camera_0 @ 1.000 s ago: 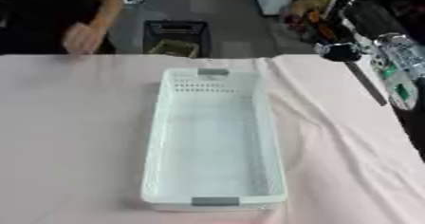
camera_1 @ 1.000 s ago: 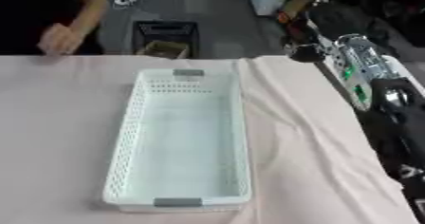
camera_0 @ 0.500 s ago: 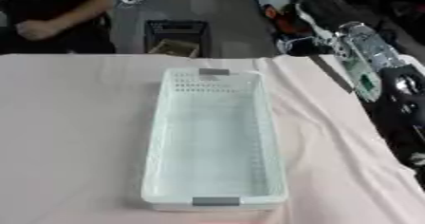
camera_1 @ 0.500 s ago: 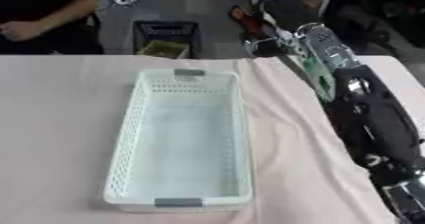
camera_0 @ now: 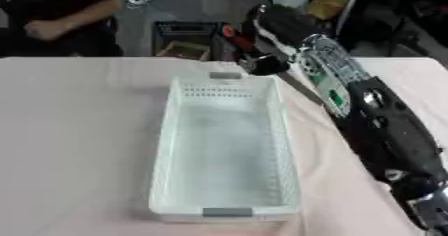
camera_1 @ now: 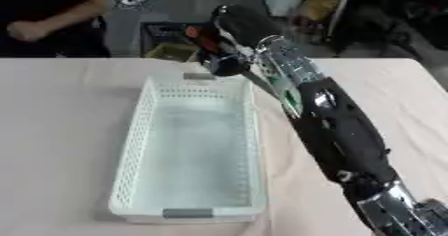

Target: Pick up objects on the table and place them in the box.

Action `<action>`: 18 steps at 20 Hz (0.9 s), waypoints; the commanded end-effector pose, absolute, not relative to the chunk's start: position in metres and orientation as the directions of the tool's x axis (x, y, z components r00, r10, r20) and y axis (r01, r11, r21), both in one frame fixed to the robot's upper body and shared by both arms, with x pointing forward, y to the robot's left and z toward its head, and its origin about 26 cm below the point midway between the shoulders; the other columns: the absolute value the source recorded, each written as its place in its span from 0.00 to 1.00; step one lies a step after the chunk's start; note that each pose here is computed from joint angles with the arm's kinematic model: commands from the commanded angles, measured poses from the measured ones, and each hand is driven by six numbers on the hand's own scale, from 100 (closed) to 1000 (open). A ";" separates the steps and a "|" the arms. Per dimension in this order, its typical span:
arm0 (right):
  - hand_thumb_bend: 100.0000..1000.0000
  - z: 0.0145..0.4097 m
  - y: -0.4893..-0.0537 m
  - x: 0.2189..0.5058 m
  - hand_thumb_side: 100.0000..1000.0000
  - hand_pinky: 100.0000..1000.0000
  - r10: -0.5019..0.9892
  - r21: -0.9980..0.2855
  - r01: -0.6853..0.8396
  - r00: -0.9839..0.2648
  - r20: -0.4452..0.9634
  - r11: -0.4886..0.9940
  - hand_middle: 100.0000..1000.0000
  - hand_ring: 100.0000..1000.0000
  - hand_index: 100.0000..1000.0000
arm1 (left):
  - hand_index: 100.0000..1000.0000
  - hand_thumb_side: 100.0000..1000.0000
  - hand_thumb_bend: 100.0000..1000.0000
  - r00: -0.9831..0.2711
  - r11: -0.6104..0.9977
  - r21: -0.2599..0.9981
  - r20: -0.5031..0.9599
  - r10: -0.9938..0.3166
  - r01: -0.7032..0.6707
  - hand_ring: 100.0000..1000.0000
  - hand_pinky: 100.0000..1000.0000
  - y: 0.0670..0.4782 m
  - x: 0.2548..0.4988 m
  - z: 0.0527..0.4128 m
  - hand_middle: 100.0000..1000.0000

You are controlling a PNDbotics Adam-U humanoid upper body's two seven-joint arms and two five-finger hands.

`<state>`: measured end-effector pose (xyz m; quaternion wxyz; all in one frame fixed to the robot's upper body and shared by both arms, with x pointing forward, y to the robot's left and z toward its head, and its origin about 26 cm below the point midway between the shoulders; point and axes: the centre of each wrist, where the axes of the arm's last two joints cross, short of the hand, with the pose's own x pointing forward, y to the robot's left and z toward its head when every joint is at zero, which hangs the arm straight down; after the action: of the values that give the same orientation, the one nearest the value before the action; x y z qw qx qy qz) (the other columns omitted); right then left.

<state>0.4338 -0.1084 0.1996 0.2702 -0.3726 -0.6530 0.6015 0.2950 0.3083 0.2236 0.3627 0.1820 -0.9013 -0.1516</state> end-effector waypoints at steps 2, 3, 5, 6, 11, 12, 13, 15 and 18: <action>0.00 0.207 -0.086 0.430 0.13 0.16 0.764 -0.984 0.180 -0.634 -0.120 -0.005 0.11 0.30 0.32 | 0.80 1.00 0.15 -0.695 0.890 0.404 0.579 -0.427 -0.211 0.65 0.63 0.305 0.294 0.232 0.67; 0.00 0.203 -0.083 0.429 0.13 0.17 0.757 -0.985 0.171 -0.643 -0.119 -0.010 0.11 0.30 0.32 | 0.80 1.00 0.15 -0.696 0.891 0.403 0.578 -0.426 -0.210 0.65 0.63 0.305 0.295 0.232 0.67; 0.00 0.195 -0.077 0.428 0.12 0.17 0.740 -0.989 0.148 -0.663 -0.113 -0.019 0.11 0.30 0.33 | 0.80 1.00 0.15 -0.697 0.891 0.403 0.579 -0.424 -0.208 0.65 0.63 0.305 0.295 0.232 0.67; 0.00 0.190 -0.074 0.428 0.12 0.18 0.732 -0.990 0.136 -0.672 -0.109 -0.023 0.12 0.31 0.33 | 0.80 1.00 0.15 -0.697 0.891 0.403 0.579 -0.424 -0.207 0.65 0.63 0.305 0.295 0.232 0.67; 0.00 0.166 -0.068 0.427 0.77 0.43 0.675 -0.995 0.062 -0.731 -0.101 -0.082 0.56 0.59 0.70 | 0.80 1.00 0.15 -0.697 0.892 0.403 0.579 -0.423 -0.207 0.65 0.63 0.304 0.295 0.232 0.68; 0.00 0.163 -0.069 0.428 0.83 0.46 0.664 -0.994 0.045 -0.741 -0.102 -0.102 0.62 0.62 0.72 | 0.80 1.00 0.15 -0.697 0.892 0.402 0.579 -0.423 -0.207 0.65 0.63 0.304 0.295 0.232 0.68; 0.00 0.160 -0.071 0.429 0.88 0.48 0.656 -0.993 0.031 -0.748 -0.101 -0.117 0.68 0.66 0.76 | 0.80 1.00 0.15 -0.697 0.892 0.402 0.579 -0.423 -0.208 0.65 0.63 0.305 0.295 0.232 0.68; 0.06 0.156 -0.074 0.431 0.94 0.52 0.646 -0.990 0.008 -0.757 -0.098 -0.140 0.76 0.71 0.80 | 0.80 1.00 0.15 -0.697 0.892 0.401 0.579 -0.423 -0.209 0.65 0.63 0.305 0.295 0.232 0.68; 0.14 0.153 -0.078 0.433 0.98 0.54 0.640 -0.988 -0.009 -0.763 -0.095 -0.157 0.79 0.73 0.83 | 0.80 1.00 0.15 -0.697 0.892 0.401 0.579 -0.424 -0.209 0.65 0.63 0.305 0.295 0.232 0.68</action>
<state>0.4306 -0.0755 0.1454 0.2333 -0.2556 -0.6060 0.7162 0.2958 0.3063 0.2246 0.3622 0.1755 -0.9030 -0.1500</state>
